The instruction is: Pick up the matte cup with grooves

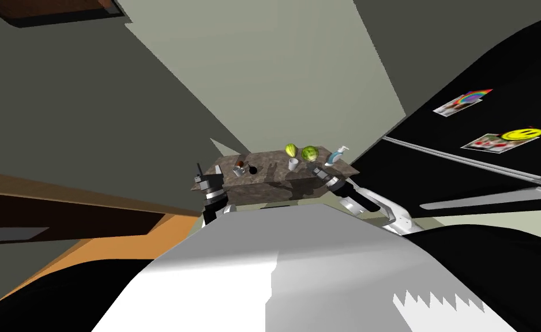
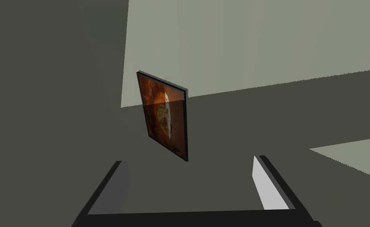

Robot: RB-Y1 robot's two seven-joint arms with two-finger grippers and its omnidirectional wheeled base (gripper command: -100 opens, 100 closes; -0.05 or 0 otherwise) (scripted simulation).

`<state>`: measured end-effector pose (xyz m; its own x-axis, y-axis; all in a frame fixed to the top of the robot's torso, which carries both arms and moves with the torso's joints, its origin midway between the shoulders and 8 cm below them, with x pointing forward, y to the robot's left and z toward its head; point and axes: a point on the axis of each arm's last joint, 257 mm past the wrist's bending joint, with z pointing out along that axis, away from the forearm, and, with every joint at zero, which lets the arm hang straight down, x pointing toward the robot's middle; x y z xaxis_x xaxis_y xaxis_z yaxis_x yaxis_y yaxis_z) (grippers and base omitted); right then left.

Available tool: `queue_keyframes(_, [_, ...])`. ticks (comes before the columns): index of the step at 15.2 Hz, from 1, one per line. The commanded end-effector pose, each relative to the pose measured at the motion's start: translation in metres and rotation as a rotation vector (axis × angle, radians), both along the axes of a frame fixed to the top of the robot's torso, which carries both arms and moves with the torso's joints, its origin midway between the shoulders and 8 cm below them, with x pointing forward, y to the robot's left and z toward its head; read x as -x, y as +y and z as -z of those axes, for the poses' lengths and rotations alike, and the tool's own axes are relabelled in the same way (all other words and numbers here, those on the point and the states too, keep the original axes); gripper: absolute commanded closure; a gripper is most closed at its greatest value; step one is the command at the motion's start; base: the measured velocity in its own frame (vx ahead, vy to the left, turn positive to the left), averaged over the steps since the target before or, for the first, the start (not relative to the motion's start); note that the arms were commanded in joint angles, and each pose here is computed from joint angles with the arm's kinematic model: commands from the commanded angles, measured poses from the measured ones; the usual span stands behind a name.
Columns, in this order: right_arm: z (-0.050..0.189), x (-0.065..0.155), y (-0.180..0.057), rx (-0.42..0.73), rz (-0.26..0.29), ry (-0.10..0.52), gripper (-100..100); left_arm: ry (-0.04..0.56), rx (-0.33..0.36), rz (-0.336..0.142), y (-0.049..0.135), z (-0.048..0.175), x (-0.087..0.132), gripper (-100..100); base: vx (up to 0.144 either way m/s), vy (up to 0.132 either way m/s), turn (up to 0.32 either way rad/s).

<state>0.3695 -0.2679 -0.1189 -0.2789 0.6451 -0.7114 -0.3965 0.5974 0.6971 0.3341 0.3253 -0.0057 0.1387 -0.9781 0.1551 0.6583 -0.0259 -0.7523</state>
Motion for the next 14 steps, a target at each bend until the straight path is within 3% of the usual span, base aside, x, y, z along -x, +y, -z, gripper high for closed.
queue_keyframes(1, [0.001, 0.000, 0.000, 0.027, -0.014, 0.010, -100, 0.000, 0.000, 0.000, 0.000, 0.000, 0.000, 0, 0.003, -0.014, -0.007])
queue_keyframes(2, [0.010, 0.000, -0.008, 0.051, -0.012, 0.041, -100, 0.000, 0.000, 0.000, 0.000, 0.000, 0.000, 0, 0.004, -0.019, 0.484])
queue_keyframes(5, [0.011, 0.001, -0.007, 0.096, -0.038, 0.050, -100, 0.000, 0.000, 0.000, 0.000, 0.000, 0.000, 0, 0.003, -0.018, 0.011])
queue_keyframes(14, [0.037, 0.002, -0.031, 0.258, -0.078, 0.163, -100, 0.000, 0.000, 0.000, 0.000, 0.000, 0.000, 0, 0.002, -0.021, 0.143])
